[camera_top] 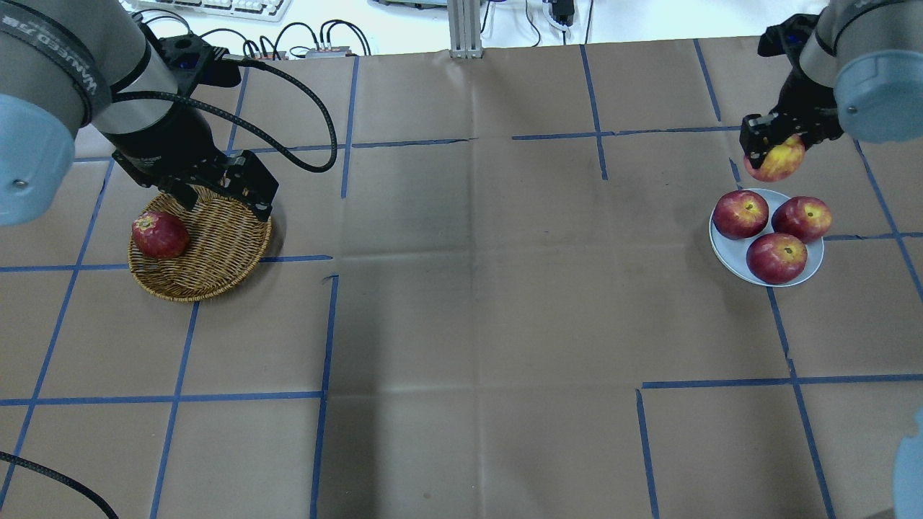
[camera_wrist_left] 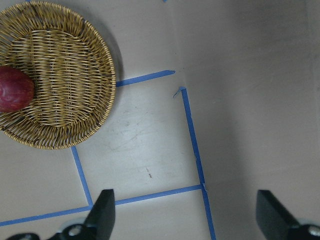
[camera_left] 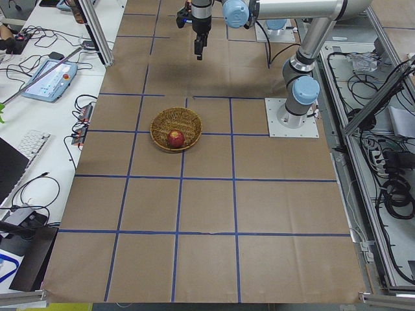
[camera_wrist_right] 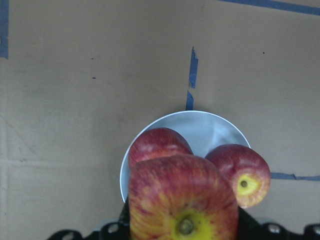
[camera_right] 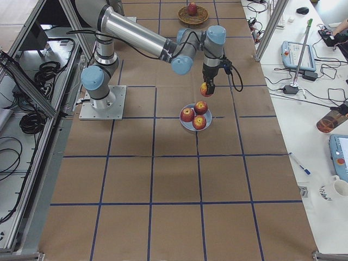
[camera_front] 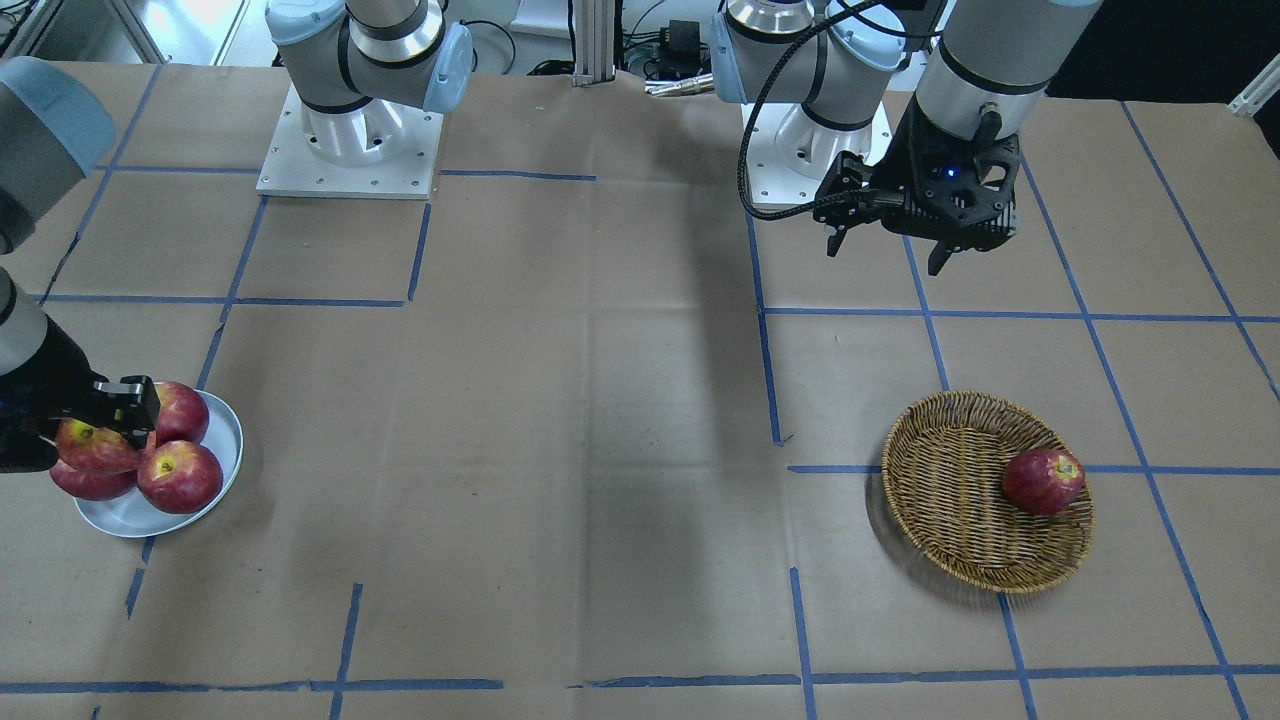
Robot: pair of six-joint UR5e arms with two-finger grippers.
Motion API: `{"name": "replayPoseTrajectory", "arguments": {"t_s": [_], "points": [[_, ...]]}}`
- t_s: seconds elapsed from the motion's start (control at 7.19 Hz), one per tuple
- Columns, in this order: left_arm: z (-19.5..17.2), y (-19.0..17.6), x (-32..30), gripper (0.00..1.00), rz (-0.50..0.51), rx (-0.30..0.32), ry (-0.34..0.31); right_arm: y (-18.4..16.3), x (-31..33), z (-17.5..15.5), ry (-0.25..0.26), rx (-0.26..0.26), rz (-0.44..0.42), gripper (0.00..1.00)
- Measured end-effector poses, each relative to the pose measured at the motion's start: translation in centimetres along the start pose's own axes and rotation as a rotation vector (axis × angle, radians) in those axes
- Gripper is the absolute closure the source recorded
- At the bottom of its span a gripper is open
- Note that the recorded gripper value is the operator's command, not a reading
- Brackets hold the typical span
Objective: Transfer apple from basket to plate
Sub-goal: 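Carry the apple with the right gripper over the white plate, then lower the apple onto the plate and open the right gripper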
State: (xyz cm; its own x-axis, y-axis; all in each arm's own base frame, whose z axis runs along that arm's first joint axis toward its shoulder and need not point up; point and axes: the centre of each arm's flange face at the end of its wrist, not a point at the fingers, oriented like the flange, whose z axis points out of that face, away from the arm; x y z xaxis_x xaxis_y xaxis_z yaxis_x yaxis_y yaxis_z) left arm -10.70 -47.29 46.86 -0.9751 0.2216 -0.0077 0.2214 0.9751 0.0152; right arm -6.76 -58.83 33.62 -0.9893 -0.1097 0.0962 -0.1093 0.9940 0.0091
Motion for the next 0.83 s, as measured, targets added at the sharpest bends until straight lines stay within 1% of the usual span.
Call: {"name": "replayPoseTrajectory", "arguments": {"t_s": [0.14,0.28,0.56,0.83], "points": [[0.1,0.0,-0.1,0.01,0.01,-0.001,0.0,1.0,1.6,1.6,-0.025,-0.011,-0.008,0.54],[0.1,0.0,-0.1,0.01,0.015,-0.002,0.0,1.8,2.5,3.2,-0.036,-0.006,-0.005,0.54],[0.1,0.0,-0.2,0.01,0.017,-0.003,-0.001,2.8,2.7,5.6,-0.035,0.01,-0.001,0.54],[0.1,0.0,-0.2,0.01,0.017,-0.004,-0.001,3.2,2.6,6.6,-0.031,0.008,0.0,0.53]]}}
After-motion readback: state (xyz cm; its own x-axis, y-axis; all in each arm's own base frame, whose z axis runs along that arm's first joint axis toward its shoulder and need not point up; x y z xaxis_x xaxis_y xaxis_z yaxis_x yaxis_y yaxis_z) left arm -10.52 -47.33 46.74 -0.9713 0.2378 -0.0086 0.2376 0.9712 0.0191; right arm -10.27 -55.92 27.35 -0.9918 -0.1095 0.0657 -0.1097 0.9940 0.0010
